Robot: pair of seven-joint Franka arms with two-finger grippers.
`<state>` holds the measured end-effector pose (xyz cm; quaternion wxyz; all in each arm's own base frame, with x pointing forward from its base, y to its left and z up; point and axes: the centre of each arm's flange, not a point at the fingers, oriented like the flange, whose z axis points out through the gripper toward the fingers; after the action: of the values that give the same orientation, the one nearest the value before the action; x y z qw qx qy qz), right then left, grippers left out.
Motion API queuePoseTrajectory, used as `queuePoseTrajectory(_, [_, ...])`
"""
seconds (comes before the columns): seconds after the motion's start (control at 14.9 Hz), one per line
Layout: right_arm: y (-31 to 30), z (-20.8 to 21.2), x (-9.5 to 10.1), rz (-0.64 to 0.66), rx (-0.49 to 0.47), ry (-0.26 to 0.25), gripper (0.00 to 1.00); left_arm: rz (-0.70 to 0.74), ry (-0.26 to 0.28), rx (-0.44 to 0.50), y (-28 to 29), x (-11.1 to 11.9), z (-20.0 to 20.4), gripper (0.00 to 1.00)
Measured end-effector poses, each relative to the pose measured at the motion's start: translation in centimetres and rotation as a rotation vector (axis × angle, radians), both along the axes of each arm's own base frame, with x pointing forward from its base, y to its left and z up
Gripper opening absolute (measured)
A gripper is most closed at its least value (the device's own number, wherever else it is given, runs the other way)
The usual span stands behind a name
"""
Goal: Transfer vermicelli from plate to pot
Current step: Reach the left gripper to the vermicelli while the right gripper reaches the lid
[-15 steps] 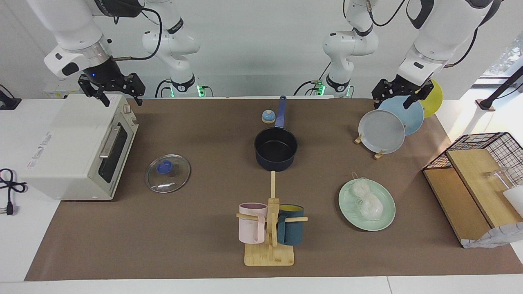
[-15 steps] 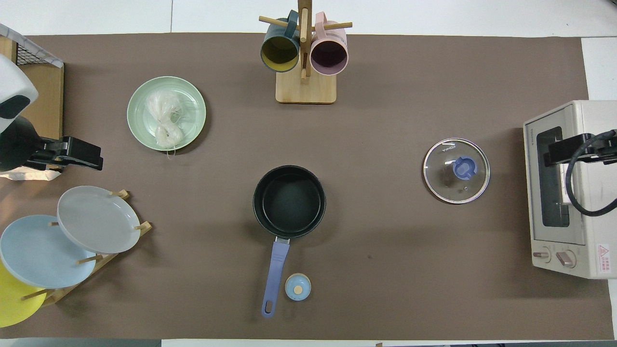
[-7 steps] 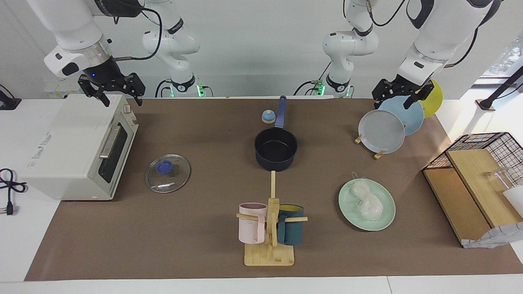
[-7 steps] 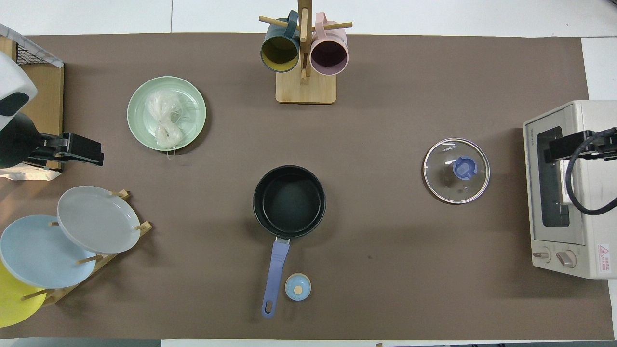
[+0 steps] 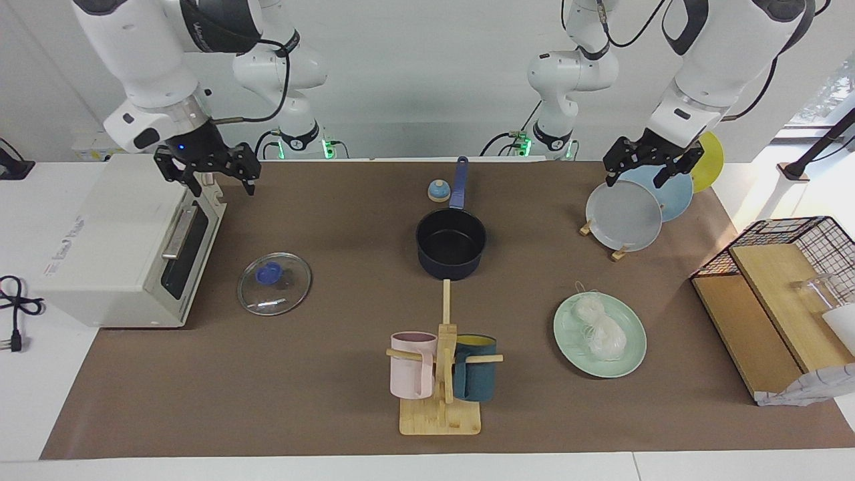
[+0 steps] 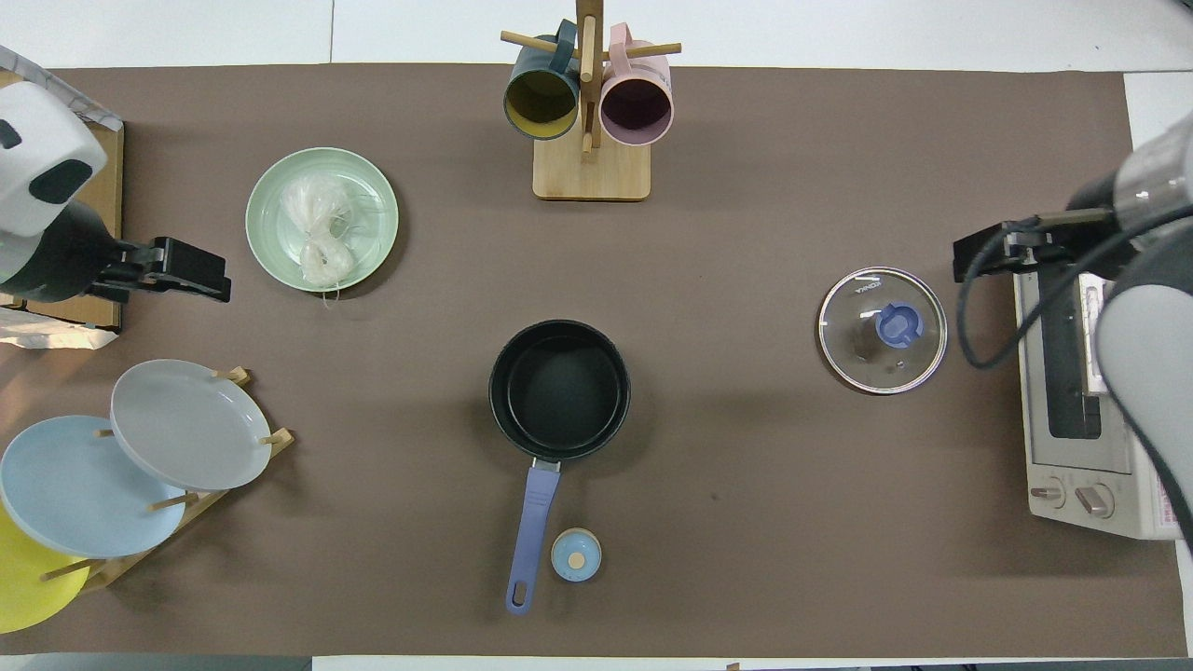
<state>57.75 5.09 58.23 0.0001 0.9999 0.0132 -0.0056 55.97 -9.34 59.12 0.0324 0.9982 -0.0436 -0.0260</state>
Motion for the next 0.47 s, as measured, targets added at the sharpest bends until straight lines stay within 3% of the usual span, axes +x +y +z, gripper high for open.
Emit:
queuePoseTrajectory(0.27, [0.9,-7.5,3.6,0.0,-0.002,0.001,1.0,0.003,0.012,-0.015,-0.9,5.4,-8.0,1.0])
queuePoseTrajectory(0.47, [-0.1,-13.8,4.1,0.003,-0.001,-0.023,1.0,-0.004,-0.018,-0.011,-1.7,8.8,-13.4,1.0])
